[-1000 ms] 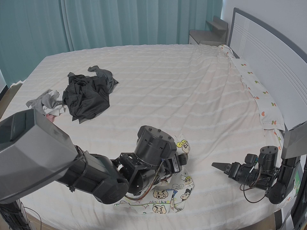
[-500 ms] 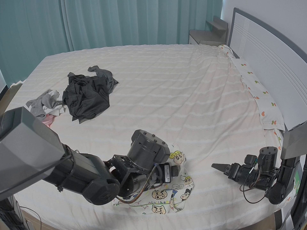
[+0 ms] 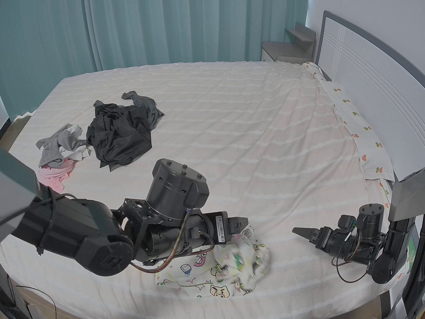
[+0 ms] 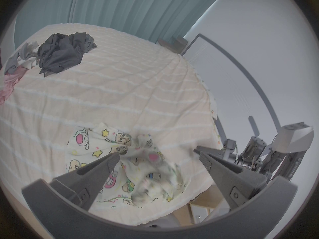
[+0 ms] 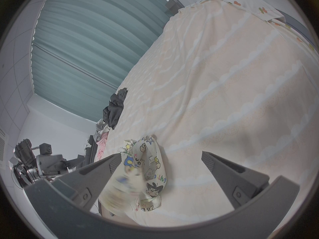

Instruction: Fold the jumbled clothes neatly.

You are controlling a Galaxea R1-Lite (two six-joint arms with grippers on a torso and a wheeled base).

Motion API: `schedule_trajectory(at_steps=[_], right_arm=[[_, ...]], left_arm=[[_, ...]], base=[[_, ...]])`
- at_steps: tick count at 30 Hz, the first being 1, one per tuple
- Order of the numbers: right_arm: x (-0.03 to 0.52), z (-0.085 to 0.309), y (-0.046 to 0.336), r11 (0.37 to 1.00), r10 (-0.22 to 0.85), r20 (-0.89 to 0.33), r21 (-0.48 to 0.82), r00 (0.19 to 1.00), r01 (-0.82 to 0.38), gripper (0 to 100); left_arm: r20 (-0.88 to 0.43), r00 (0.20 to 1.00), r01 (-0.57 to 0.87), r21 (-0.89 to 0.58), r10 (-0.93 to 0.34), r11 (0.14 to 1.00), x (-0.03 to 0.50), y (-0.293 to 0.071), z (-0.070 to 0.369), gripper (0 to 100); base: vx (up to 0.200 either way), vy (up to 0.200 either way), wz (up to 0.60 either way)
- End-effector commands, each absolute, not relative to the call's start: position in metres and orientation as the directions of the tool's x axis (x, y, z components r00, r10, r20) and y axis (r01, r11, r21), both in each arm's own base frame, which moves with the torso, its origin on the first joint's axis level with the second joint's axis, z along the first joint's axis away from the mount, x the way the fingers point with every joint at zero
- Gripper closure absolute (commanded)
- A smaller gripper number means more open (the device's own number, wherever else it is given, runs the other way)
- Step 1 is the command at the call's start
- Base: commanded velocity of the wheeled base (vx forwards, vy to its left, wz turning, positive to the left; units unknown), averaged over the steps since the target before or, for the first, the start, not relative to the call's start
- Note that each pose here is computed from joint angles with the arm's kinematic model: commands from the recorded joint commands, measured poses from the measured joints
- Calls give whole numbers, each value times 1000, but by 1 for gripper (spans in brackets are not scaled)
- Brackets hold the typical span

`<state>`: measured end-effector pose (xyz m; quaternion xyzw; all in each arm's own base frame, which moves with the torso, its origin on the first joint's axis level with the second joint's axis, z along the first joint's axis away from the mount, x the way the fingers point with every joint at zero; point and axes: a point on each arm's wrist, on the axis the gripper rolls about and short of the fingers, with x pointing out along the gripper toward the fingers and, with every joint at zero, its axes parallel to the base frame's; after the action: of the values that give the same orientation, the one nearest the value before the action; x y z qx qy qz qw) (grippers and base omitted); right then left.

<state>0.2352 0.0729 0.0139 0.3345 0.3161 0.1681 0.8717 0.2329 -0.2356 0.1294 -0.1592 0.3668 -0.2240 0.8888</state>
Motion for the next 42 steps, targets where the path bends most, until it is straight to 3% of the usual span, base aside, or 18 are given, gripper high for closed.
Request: schedule_trajectory(at_steps=[1,6,7,12,15,17,19,27,34,41,42], right_arm=[[236,15,73,717,507,-426,691,750,-92,0],[234,19,73,714,511,-415,693,753,-102,0],[232,27,74,709,520,-389,694,760,-129,0],[232,40,89,688,567,-330,694,754,-214,0],[234,43,100,680,593,-304,685,745,-262,0],[232,50,112,680,630,-291,654,720,-331,0],[225,43,125,692,659,-362,635,659,-343,0],[222,11,134,776,629,-559,415,540,-475,0],[220,-6,156,739,645,-616,351,453,-576,0],[231,-9,169,733,646,-622,345,442,-586,0],[232,-8,169,733,646,-622,345,442,-586,100]], left_arm=[[-546,650,281,-475,-529,834,235,-235,136,0],[-531,681,210,-518,-504,829,240,-221,142,0],[-541,691,148,-543,-479,827,237,-194,142,0],[-587,642,77,-590,-493,803,208,-135,133,0],[-610,637,27,-593,-471,805,199,-118,126,0],[-660,623,-73,-584,-420,809,187,-93,109,0],[-674,605,-112,-599,-424,793,178,-82,98,0],[-618,615,-117,-685,-490,719,151,-65,68,0],[-628,605,-188,-710,-489,678,156,-67,57,0],[-621,610,-183,-715,-492,675,152,-65,56,0],[-621,610,-183,-715,-492,675,152,-65,56,0]], base=[[0,0,0],[0,0,0],[0,0,0],[0,0,0],[0,0,0],[0,0,0],[0,0,0],[0,0,0],[0,0,0],[0,0,0],[0,0,0]])
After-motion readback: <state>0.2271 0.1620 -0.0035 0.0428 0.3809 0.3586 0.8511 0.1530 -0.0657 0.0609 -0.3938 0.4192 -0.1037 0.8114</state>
